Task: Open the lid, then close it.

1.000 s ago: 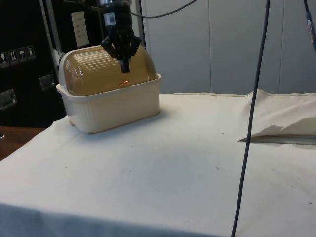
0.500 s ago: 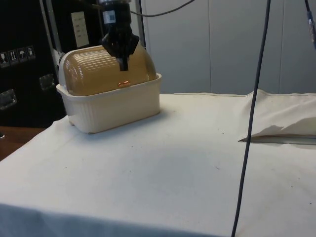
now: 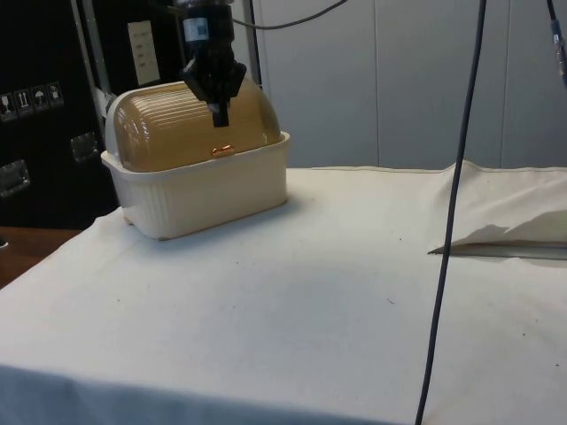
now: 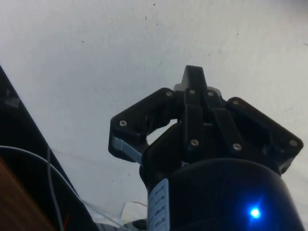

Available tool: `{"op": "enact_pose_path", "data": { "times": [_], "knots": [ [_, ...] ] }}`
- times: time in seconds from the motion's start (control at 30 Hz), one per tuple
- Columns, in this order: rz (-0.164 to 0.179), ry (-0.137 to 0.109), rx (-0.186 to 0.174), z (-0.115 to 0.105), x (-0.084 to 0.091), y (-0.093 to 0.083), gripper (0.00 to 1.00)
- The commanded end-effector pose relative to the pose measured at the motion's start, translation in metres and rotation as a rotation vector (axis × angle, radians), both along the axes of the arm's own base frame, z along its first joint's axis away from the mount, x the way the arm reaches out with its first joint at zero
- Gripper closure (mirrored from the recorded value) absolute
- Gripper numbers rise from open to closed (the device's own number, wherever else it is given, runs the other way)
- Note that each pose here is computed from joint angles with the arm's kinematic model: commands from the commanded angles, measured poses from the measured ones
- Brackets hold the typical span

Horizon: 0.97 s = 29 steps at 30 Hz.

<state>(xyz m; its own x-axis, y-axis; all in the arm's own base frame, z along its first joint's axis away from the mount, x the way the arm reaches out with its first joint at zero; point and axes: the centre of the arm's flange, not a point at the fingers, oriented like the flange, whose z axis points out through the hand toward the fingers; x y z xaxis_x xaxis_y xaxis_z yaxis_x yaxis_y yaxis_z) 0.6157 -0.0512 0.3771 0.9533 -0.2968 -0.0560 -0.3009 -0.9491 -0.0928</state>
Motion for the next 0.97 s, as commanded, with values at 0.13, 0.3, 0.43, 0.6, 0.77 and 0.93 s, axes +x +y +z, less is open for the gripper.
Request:
{"op": "enact_pose_path", "data": {
  "times": [0.13, 0.3, 0.43, 0.6, 0.77, 0.93],
  "knots": [
    [0.041, -0.007, 0.001, 0.000, 0.000, 0.003, 1.00],
    [0.067, -0.007, 0.003, 0.000, 0.000, 0.002, 1.00],
    [0.113, -0.012, 0.003, 0.000, 0.000, 0.006, 1.00],
    [0.142, -0.014, 0.004, 0.000, 0.000, 0.007, 1.00],
    [0.183, -0.014, 0.007, -0.001, -0.001, 0.011, 1.00],
    [0.206, -0.015, 0.008, -0.001, -0.001, 0.013, 1.00]
  ]
}}
